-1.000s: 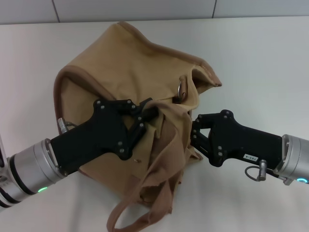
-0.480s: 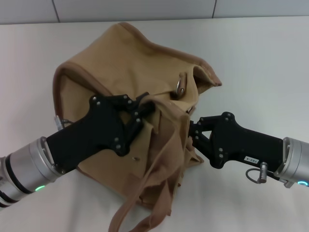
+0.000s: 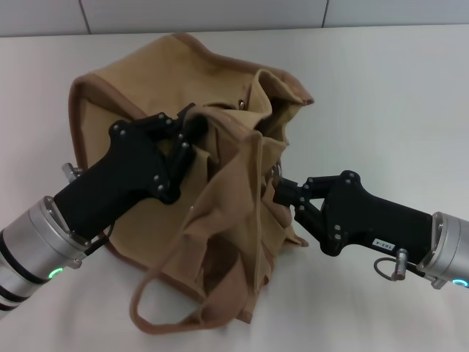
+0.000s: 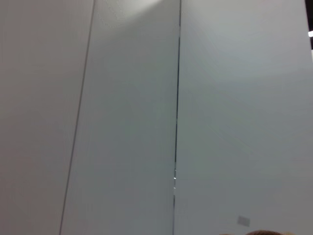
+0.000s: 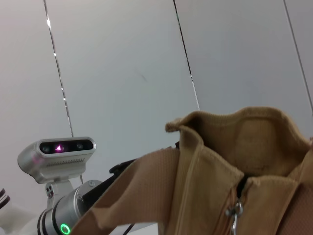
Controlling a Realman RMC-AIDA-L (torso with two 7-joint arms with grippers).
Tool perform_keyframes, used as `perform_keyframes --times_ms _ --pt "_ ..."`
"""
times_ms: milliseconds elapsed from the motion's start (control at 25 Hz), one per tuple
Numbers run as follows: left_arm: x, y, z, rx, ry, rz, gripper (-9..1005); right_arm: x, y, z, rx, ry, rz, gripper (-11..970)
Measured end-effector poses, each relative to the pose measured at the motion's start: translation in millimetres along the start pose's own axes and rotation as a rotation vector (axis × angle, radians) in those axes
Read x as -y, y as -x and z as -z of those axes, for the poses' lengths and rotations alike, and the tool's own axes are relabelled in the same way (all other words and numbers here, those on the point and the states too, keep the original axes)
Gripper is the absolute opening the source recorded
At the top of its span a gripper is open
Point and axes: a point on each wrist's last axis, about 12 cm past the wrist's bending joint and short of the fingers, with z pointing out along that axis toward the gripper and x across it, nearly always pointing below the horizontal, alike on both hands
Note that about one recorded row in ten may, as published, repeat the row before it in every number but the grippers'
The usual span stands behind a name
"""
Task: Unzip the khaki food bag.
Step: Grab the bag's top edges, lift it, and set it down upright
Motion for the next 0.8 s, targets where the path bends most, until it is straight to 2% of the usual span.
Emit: perform_keyframes --times_ms 160,440,560,680,800 --pt "0.2 0.1 -1.8 0.007 0.006 0.008 58 -1.5 -0.9 -1.0 0.009 -0.005 -0.011 5" --pt "5.1 -2.3 -10.1 -0.008 -0.049 0.023 58 -4.2 1.3 -8.3 0.092 -0.056 0.006 0" --pt "5.2 -2.3 -10.6 -0.008 -0.050 0.023 58 -6.6 0.6 -9.7 0.131 -0.099 0.036 9" --pt "4.5 -1.9 -10.1 -0.003 -0.038 0.022 59 -18.4 -5.8 -6.5 0.172 -0.164 0.119 24" --pt "4.2 -1.8 -10.4 -0.002 -0.036 0.021 59 -23.3 -8.9 -5.2 0.174 -0.179 0.153 39"
